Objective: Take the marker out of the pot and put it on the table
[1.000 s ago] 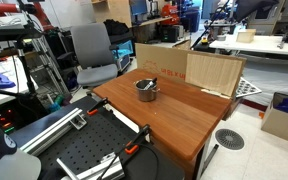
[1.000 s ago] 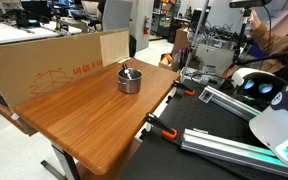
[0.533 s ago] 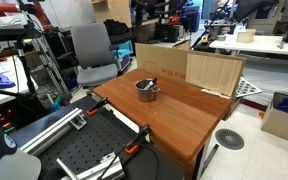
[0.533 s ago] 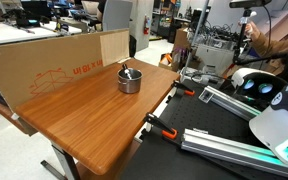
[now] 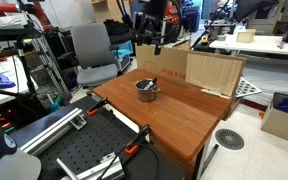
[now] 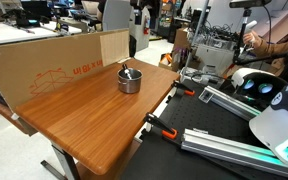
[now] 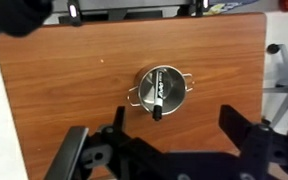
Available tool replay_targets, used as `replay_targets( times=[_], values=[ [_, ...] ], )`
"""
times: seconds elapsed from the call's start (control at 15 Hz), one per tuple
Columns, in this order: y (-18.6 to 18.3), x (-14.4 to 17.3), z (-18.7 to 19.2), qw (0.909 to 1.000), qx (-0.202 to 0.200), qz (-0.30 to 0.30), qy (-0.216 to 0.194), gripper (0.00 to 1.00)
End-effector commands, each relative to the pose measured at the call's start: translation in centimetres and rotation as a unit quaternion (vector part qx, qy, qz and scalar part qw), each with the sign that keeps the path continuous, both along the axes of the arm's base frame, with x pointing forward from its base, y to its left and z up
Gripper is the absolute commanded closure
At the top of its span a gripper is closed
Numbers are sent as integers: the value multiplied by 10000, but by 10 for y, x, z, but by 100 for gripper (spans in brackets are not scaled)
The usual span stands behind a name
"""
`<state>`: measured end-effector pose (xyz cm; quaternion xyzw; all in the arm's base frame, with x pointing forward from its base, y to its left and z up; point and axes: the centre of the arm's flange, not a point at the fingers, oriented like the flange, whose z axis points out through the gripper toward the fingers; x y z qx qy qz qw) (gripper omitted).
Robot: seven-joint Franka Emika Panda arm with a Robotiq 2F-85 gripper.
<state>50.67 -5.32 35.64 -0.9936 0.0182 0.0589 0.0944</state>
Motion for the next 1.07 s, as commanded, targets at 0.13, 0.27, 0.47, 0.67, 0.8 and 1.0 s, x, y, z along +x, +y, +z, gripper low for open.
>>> replay_targets(
  times=[0.13, 0.27, 0.47, 0.67, 0.8, 1.0],
  values=[
    [20, 26, -37, 9986, -261, -228, 401, 0],
    [27, 33, -51, 9978, -334, -280, 508, 0],
    [37, 45, -72, 9964, -343, -228, 744, 0],
    [45, 53, -94, 9946, -424, -174, 931, 0],
    [49, 58, -109, 9933, -495, -162, 1036, 0],
    [56, 65, -126, 9918, -562, -142, 1137, 0]
  ],
)
